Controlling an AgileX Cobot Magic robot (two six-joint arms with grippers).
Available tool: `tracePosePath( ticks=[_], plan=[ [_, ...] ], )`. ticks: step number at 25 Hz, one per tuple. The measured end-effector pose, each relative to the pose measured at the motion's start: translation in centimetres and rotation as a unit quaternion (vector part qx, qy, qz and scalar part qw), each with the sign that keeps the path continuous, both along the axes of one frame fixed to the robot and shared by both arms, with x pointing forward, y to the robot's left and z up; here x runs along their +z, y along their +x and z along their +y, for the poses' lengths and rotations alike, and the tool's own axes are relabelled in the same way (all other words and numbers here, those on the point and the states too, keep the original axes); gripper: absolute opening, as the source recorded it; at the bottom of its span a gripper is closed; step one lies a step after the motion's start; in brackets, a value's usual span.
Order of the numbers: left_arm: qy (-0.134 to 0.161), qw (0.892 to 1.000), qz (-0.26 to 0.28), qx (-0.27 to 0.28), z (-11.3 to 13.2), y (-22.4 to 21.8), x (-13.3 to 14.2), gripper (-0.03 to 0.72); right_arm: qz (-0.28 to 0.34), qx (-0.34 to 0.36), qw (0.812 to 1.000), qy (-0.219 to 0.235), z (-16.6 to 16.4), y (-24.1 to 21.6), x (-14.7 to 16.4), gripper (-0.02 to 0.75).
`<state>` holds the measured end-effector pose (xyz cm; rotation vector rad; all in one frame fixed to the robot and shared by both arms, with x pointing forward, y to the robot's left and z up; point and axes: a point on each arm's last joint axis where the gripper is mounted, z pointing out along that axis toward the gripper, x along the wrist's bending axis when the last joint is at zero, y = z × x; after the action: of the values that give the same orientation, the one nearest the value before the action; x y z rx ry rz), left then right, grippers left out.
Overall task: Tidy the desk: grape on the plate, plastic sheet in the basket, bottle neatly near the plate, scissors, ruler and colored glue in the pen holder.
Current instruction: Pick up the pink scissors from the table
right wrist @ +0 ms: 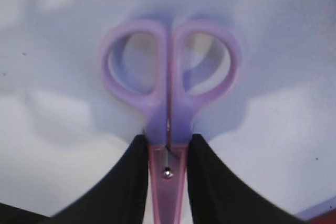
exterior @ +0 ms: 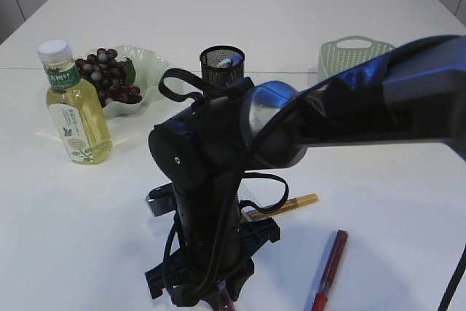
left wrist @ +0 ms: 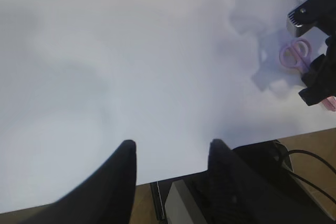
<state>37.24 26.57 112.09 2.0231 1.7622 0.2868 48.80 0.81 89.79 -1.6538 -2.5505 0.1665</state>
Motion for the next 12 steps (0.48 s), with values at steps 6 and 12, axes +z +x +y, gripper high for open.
tracePosePath(
  ticks=[6,12],
  plan=[
    [0.000,1.000,0.000,0.000,0.00,0.00,0.00,0.321,0.004,0.014,1.000,-0.005,0.03,0.07,0.38,0.208],
    [0.000,1.000,0.000,0.000,0.00,0.00,0.00,0.319,0.008,0.040,0.999,-0.010,-0.12,0.04,0.34,0.208]
  ],
)
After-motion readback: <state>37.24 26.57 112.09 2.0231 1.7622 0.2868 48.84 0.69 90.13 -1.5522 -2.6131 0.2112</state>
